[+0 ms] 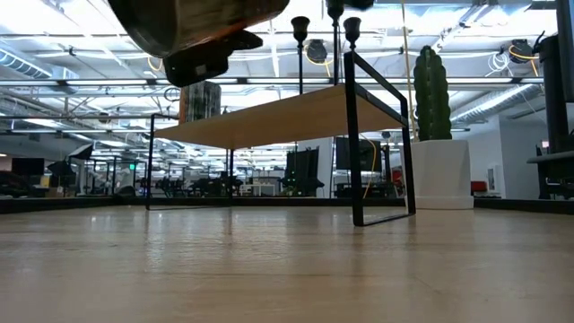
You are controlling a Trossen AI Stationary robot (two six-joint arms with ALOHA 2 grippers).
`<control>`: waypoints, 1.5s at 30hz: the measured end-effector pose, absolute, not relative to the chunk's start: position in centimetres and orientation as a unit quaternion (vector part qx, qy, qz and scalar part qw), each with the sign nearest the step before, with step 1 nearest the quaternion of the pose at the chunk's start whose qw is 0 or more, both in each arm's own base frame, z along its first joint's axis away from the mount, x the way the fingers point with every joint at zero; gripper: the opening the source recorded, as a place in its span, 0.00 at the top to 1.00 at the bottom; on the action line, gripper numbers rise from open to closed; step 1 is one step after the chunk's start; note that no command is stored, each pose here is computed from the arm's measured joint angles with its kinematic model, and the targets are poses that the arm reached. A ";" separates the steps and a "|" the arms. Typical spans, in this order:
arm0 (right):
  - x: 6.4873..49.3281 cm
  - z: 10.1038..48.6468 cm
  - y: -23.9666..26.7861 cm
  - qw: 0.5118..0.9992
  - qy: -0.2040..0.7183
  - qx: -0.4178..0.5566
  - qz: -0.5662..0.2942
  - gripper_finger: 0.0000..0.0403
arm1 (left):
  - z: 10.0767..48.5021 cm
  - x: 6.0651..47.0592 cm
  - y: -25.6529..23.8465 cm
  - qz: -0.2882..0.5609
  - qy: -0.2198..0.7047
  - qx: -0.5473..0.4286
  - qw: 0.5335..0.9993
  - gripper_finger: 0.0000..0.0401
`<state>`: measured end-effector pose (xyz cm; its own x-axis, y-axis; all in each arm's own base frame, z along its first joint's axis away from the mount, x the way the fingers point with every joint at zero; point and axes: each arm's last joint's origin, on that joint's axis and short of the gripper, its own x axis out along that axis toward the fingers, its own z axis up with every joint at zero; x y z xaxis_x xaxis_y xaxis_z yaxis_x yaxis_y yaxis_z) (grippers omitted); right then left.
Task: Pick & Place candle stick holders
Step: Put the orange scented candle on the shelf
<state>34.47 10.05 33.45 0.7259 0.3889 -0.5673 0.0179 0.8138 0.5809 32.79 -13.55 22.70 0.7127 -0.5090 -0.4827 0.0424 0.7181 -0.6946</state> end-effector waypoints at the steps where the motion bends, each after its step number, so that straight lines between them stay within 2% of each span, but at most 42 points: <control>1: 34.0 33.9 10.2 0.887 0.350 0.280 0.111 0.86 | 22.7 32.8 -13.6 -0.156 0.343 -0.340 0.862 0.13; 7: 30.4 35.8 11.0 0.903 0.360 0.217 0.089 0.90 | 24.4 31.9 -13.2 -0.080 0.292 -0.328 0.895 0.13; 11: 28.5 36.4 11.7 0.913 0.362 0.179 0.053 0.92 | 27.1 29.9 -12.0 0.023 0.230 -0.283 0.931 0.13; 14: 27.5 36.9 12.2 0.919 0.356 0.164 0.042 0.93 | 29.1 27.8 -10.8 0.143 0.175 -0.233 0.946 0.13; 19: 26.3 37.1 12.8 0.923 0.357 0.141 0.030 0.93 | 31.1 24.7 -9.2 0.339 0.083 -0.146 0.926 0.13; 23: 25.9 37.0 13.1 0.923 0.362 0.125 0.033 0.93 | 31.3 23.6 -8.3 0.444 0.034 -0.096 0.890 0.13; 28: 25.8 37.0 13.1 0.925 0.365 0.103 0.040 0.94 | 30.5 24.0 -7.1 0.506 0.006 -0.083 0.859 0.13; 36: 26.1 36.9 12.3 0.924 0.368 0.099 0.027 0.96 | 27.5 25.0 -5.6 0.543 0.025 -0.093 0.834 0.13; 45: 26.6 36.9 11.1 0.924 0.367 0.108 0.006 0.96 | 25.4 23.0 -3.3 0.593 0.031 -0.117 0.796 0.13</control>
<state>26.64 11.06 36.87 0.7310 0.0897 -0.6764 0.0690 0.9765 0.2041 23.03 -3.26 25.45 0.2948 0.9369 -0.1879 -0.9514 0.2697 -0.1484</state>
